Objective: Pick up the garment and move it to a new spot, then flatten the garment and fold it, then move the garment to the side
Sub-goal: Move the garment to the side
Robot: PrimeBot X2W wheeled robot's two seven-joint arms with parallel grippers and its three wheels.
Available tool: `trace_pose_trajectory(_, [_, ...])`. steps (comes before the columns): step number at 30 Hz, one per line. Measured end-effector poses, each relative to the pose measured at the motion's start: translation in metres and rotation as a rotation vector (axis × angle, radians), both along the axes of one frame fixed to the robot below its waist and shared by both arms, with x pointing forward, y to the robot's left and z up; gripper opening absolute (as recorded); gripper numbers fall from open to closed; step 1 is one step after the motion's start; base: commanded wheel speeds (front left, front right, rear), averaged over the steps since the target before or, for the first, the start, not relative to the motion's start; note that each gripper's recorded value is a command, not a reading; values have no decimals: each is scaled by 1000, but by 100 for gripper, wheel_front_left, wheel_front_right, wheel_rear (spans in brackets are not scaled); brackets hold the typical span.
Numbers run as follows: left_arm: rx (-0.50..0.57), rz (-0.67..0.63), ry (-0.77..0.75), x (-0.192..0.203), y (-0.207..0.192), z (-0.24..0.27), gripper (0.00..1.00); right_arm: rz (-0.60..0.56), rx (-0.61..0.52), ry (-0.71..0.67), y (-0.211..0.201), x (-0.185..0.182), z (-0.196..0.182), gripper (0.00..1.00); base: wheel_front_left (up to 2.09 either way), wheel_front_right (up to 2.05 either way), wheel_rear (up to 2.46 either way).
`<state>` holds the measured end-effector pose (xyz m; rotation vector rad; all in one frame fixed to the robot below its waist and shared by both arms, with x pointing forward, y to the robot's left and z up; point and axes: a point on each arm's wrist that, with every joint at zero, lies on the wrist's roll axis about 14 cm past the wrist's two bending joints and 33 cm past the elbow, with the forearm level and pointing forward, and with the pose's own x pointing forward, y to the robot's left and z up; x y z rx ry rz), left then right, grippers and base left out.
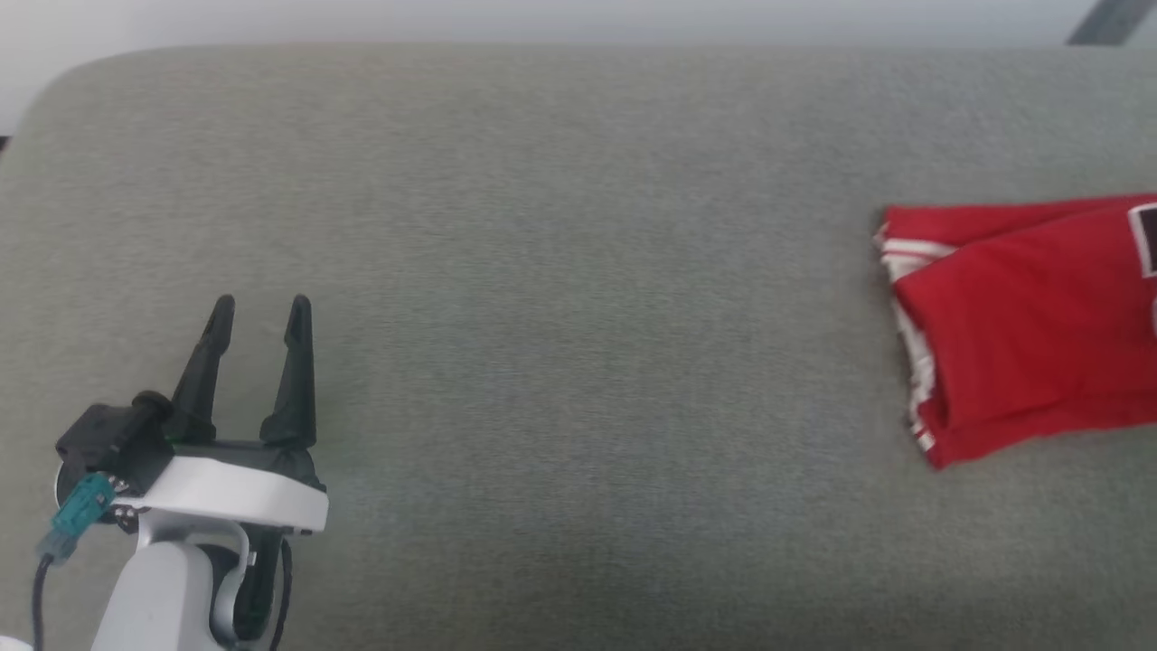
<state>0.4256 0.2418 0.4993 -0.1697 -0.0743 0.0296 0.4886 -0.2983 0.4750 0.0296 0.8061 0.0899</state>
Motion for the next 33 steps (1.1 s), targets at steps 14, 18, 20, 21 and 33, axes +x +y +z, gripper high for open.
trace_pose_trajectory(14, [5, -220, 8, 65, -74, -22, 100, -234, -200, -142, -117, 8, 26, 0, 0, 0, 0])
trace_pose_trajectory(18, [7, -283, 4, 82, -95, -28, 100, -279, -268, -173, -144, 9, 31, 0, 0, 0, 0])
trace_pose_trajectory(20, [5, -314, 2, 89, -107, -31, 100, -294, -302, -184, -154, 9, 31, 0, 0, 0, 0])
trace_pose_trajectory(21, [5, -330, 2, 92, -113, -33, 100, -303, -314, -189, -159, 8, 31, 0, 0, 0, 0])
trace_pose_trajectory(33, [-2, -460, 25, 122, -161, -63, 100, -335, -473, -192, -197, 12, 14, 0, 0, 0, 0])
